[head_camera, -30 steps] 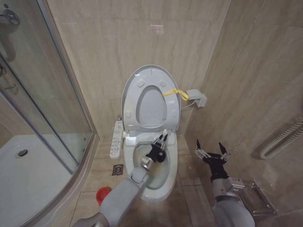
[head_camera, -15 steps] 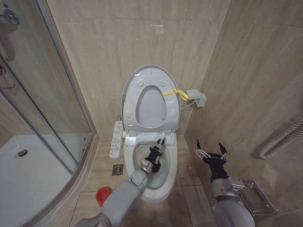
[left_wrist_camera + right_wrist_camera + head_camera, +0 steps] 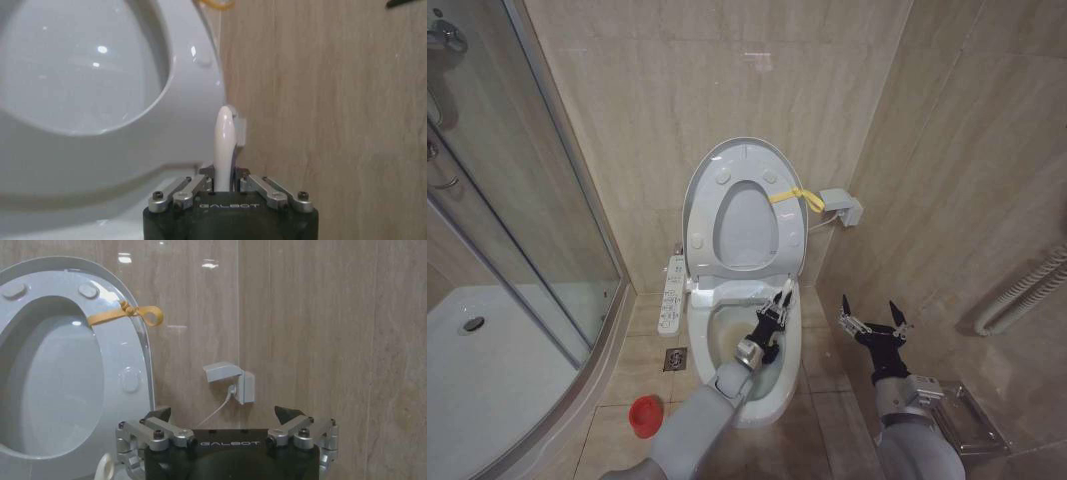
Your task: Open the toilet lid, clean the toilet bowl with a toilet brush, close the toilet lid, and flush.
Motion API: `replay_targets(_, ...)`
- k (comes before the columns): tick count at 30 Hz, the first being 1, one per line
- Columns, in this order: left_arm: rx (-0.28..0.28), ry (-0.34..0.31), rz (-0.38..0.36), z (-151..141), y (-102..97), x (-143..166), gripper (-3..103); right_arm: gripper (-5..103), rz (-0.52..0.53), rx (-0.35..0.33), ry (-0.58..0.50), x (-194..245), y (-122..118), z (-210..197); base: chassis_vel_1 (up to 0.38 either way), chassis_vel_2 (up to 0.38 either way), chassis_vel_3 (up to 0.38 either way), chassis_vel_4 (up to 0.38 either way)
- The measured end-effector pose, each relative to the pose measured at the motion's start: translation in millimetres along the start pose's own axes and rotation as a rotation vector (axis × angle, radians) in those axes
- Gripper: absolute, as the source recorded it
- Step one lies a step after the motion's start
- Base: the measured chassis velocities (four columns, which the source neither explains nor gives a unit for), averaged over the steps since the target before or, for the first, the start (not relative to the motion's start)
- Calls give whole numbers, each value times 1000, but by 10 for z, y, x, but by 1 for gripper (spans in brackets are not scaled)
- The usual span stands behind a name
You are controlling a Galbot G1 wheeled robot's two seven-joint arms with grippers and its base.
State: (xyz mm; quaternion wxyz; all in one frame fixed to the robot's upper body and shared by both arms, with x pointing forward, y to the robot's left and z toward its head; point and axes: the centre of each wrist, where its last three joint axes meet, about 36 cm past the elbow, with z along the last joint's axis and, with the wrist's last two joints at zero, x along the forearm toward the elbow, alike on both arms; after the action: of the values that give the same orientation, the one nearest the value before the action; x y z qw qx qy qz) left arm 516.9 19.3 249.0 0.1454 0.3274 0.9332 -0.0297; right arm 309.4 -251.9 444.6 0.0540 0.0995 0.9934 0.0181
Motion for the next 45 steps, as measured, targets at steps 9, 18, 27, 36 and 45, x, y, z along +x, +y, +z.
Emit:
replay_targets(9,-91,21,-63,-56,591,184,19,100,0,0,0,0,0,0,0,0,0,0)
replay_targets(18,-108,33,-67,-121,634,709,19,100,0,0,0,0,0,0,0,0,0,0)
replay_targets(27,-130,60,-96,-178,843,1147,19,100,0,0,0,0,0,0,0,0,0,0)
replay_targets(36,-153,100,-64,-171,931,1430,19,100,0,0,0,0,0,0,0,0,0,0)
replay_targets(45,-150,71,-68,-146,901,1210,19,100,0,0,0,0,0,0,0,0,0,0)
